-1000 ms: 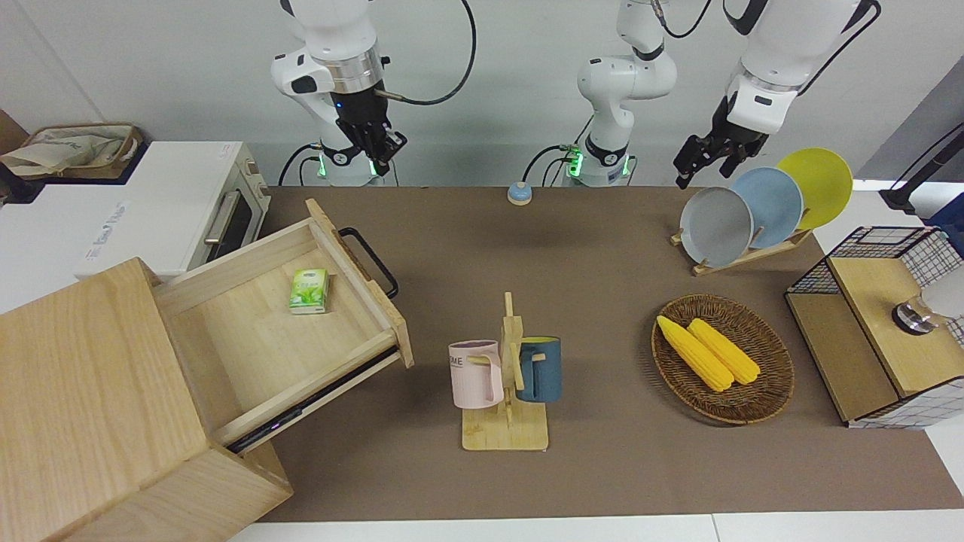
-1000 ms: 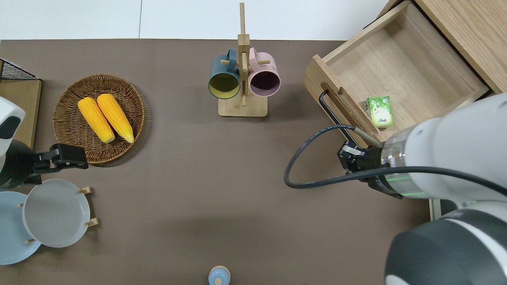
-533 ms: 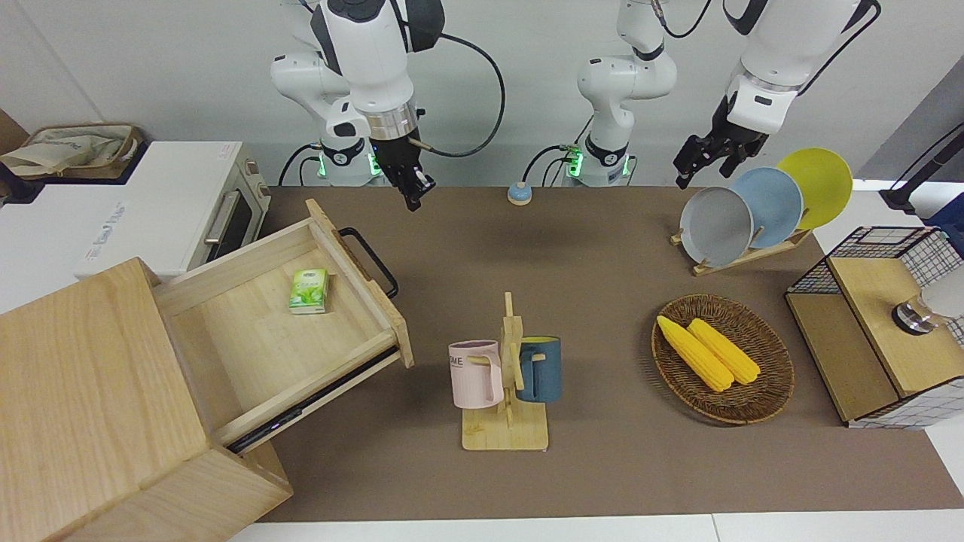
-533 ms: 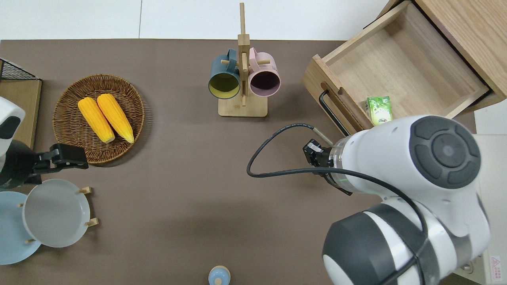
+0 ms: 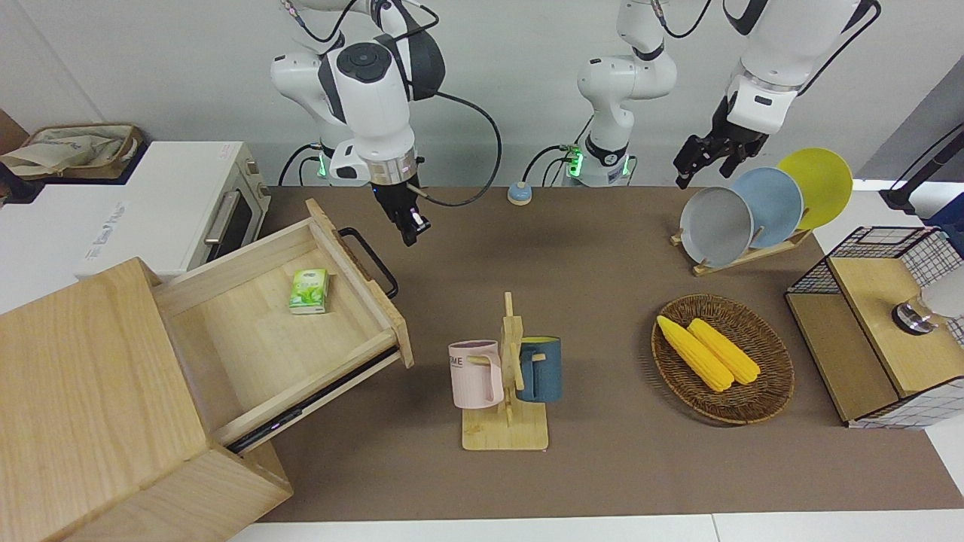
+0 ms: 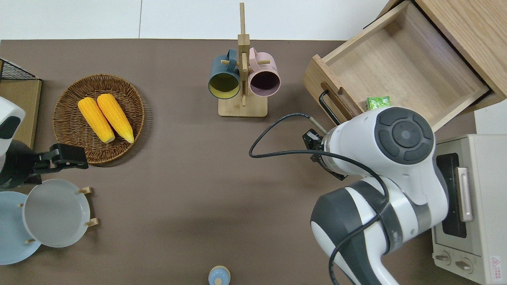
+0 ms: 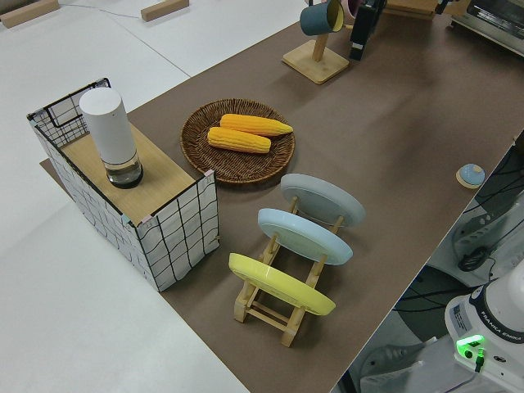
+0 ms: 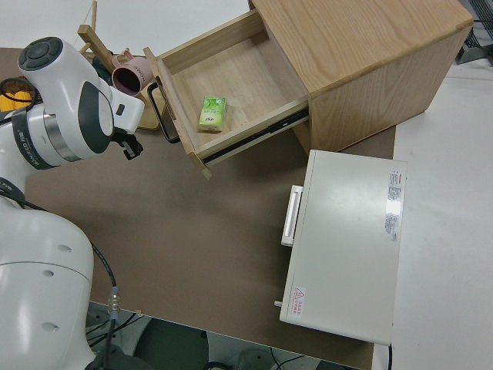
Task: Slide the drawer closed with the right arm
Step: 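Place the right gripper against the drawer front beside the handle, then push the drawer away from the robot into the cabinet with the right gripper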
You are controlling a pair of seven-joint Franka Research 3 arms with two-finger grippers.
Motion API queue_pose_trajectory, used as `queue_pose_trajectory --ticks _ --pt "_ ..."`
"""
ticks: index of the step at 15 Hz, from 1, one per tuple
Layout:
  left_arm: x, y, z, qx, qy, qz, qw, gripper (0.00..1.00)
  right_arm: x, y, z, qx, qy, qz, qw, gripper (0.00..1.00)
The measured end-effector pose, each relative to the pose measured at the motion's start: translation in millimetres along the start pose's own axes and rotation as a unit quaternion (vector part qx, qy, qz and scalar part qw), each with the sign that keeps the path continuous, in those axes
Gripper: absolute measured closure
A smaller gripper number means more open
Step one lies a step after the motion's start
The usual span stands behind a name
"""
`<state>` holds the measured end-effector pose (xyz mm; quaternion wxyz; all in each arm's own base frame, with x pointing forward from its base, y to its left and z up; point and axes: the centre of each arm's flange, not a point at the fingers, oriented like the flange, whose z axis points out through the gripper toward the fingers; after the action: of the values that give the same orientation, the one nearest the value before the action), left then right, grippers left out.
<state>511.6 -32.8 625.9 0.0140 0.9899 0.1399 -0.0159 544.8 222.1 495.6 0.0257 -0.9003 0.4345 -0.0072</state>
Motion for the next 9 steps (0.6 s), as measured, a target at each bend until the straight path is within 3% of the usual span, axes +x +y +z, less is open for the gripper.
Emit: queue_pose_trajectory --ticks 4,9 --pt "0.0 0.0 0.0 0.000 0.000 0.000 1.0000 0.00 13.5 -6.9 29.6 -0.016 0.021 0.003 0.9996 0.99" --pt "0.0 0.0 0.0 0.000 0.000 0.000 1.0000 0.00 23.7 -7.5 35.2 -0.016 0.026 0.008 0.9995 0.99"
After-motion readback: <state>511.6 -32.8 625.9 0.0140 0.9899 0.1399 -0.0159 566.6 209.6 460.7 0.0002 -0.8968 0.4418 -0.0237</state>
